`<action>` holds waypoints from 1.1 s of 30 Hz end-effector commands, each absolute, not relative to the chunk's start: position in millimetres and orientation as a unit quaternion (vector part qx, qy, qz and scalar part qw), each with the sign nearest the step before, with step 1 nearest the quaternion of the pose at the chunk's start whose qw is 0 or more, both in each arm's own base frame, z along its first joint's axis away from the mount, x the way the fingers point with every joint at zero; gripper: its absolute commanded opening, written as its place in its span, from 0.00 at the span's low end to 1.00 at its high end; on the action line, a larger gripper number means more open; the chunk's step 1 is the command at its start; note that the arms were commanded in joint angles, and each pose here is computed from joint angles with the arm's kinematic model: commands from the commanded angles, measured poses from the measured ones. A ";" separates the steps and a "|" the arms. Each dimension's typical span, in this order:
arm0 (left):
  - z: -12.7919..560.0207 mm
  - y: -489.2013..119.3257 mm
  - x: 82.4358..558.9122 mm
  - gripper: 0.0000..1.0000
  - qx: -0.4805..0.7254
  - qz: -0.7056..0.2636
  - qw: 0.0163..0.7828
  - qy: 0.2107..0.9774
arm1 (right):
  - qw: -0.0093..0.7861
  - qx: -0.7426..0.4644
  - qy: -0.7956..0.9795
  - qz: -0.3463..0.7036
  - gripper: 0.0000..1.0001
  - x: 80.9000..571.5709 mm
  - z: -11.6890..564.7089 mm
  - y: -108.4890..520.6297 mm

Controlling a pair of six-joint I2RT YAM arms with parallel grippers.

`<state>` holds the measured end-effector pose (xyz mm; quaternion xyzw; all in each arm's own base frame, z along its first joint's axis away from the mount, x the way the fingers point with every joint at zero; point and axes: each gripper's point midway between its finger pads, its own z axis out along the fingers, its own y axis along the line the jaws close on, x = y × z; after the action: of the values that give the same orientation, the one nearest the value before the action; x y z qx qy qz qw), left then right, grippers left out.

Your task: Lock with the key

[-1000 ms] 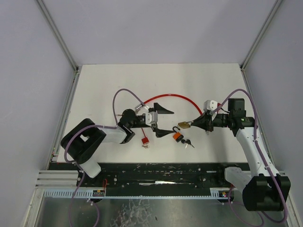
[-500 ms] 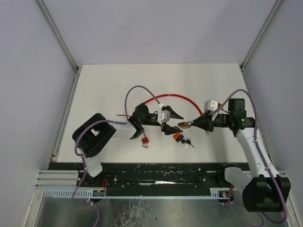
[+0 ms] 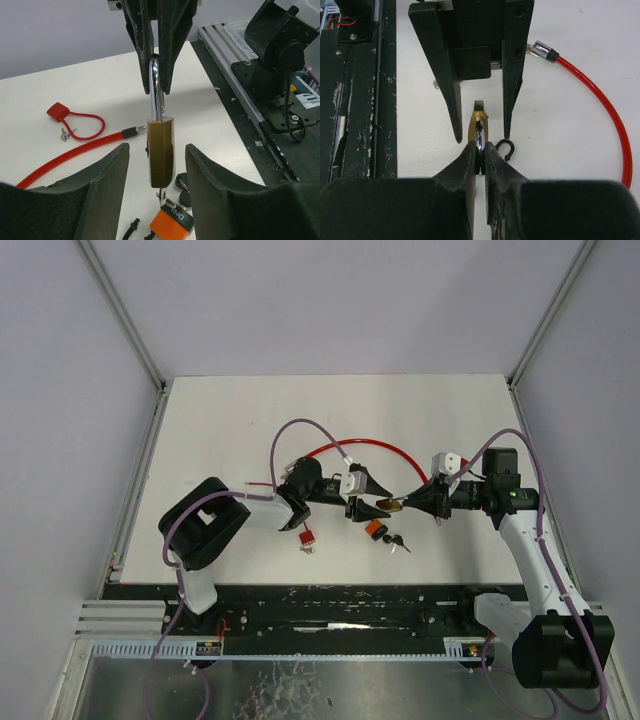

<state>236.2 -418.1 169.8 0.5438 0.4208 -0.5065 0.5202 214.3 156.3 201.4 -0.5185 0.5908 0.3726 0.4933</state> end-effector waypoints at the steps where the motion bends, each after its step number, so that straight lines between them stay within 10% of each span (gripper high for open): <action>1: 174.3 -425.7 238.5 0.46 0.544 -0.508 0.524 0.415 | 0.526 -0.534 0.543 0.378 0.00 213.7 231.5 161.4; 17: 178.2 -424.9 235.6 0.00 0.545 -0.506 0.532 0.405 | 0.519 -0.530 0.556 0.376 0.00 217.4 225.2 159.9; 22: 173.8 -419.9 237.5 0.00 0.554 -0.494 0.530 0.409 | 0.513 -0.526 0.577 0.357 0.03 224.9 217.8 155.2; 33: 163.6 -410.9 248.4 0.00 0.566 -0.470 0.513 0.442 | 0.519 -0.520 0.598 0.320 0.47 229.7 223.6 146.4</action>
<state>241.6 -413.6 143.1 0.5560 0.4636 -0.4876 0.4879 220.7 151.3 196.3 -0.5129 0.6104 0.3561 0.4873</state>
